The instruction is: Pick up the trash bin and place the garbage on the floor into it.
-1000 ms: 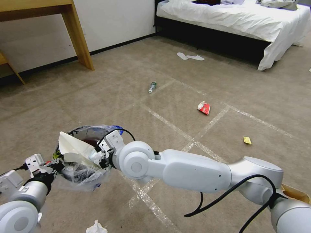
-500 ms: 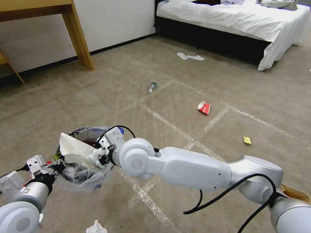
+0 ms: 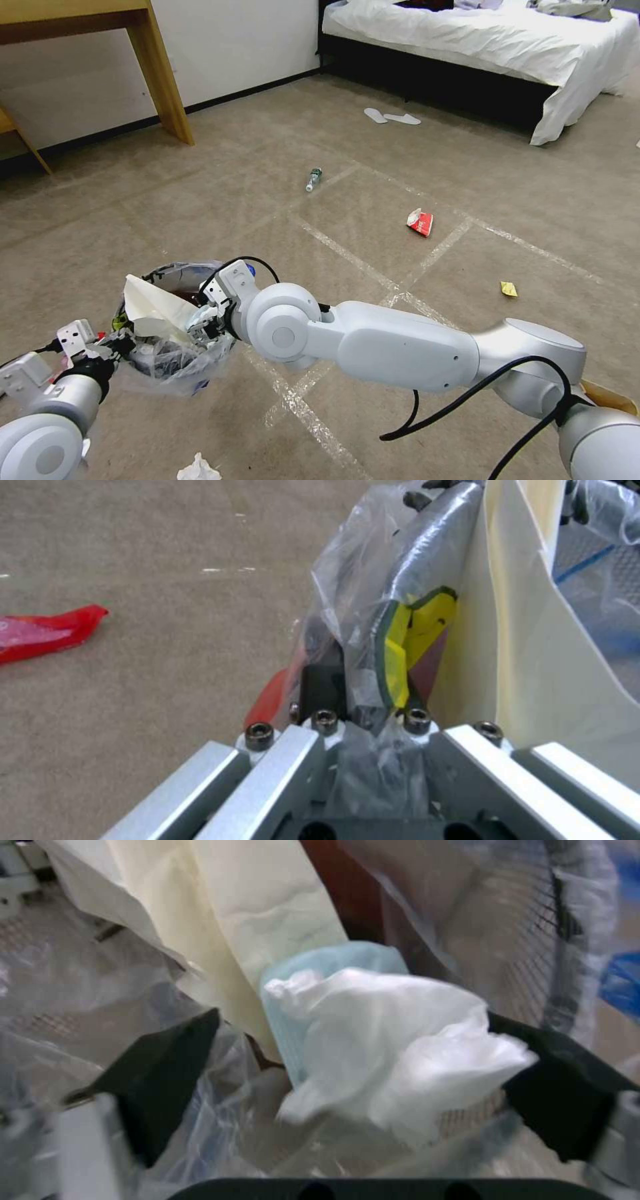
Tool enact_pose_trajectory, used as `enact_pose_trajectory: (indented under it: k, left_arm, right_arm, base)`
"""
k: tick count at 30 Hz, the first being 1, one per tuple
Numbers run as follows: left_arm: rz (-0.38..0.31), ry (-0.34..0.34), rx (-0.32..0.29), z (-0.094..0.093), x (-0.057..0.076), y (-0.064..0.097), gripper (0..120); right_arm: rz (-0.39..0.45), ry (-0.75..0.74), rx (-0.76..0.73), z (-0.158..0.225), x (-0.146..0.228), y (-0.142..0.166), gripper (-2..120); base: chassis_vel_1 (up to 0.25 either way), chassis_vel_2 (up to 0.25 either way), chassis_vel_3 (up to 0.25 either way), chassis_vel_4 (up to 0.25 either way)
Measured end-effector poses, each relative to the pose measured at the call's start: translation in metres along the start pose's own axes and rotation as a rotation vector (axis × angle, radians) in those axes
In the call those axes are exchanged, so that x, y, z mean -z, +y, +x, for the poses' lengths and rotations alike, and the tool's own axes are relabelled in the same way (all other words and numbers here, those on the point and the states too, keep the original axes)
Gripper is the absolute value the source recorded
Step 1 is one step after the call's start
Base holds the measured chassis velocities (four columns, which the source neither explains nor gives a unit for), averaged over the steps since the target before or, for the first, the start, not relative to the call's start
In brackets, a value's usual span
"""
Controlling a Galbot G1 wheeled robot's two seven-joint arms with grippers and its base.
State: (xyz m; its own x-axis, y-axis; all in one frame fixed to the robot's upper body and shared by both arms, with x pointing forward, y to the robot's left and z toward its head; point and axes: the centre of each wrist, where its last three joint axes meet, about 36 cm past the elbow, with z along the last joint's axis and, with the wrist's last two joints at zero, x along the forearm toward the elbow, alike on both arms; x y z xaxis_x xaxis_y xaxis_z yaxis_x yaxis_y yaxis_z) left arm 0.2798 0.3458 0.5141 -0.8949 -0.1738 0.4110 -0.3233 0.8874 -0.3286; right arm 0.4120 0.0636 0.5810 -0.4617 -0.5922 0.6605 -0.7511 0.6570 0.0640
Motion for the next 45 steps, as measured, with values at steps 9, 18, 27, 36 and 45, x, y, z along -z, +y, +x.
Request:
enact_pose_trajectory:
  k: [9, 18, 27, 36, 45]
  left_arm:
    - [0.001, 0.005, 0.000, -0.001, -0.002, -0.001, 0]
    - [0.003, 0.004, 0.003, 0.000, -0.003, 0.000, 0]
    - [0.007, 0.003, -0.001, 0.000, -0.004, -0.002, 0]
    - [0.012, 0.000, -0.003, 0.000, -0.005, -0.002, 0]
    - [0.012, -0.002, -0.004, -0.001, -0.004, -0.001, 0]
  right_arm:
    - [-0.005, -0.013, -0.005, 0.000, 0.005, -0.001, 100]
    - [0.004, -0.029, 0.008, -0.001, 0.009, 0.003, 100]
    - [0.028, -0.044, 0.018, 0.000, 0.014, 0.008, 100]
    - [0.126, -0.098, -0.012, -0.003, 0.007, 0.021, 100]
    - [0.158, -0.135, -0.032, 0.001, 0.011, 0.027, 100]
  base:
    - [0.000, 0.000, 0.000, 0.000]
    - [0.000, 0.000, 0.000, 0.000]
    - [0.000, 0.000, 0.000, 0.000]
    - [0.000, 0.000, 0.000, 0.000]
    - [0.000, 0.000, 0.000, 0.000]
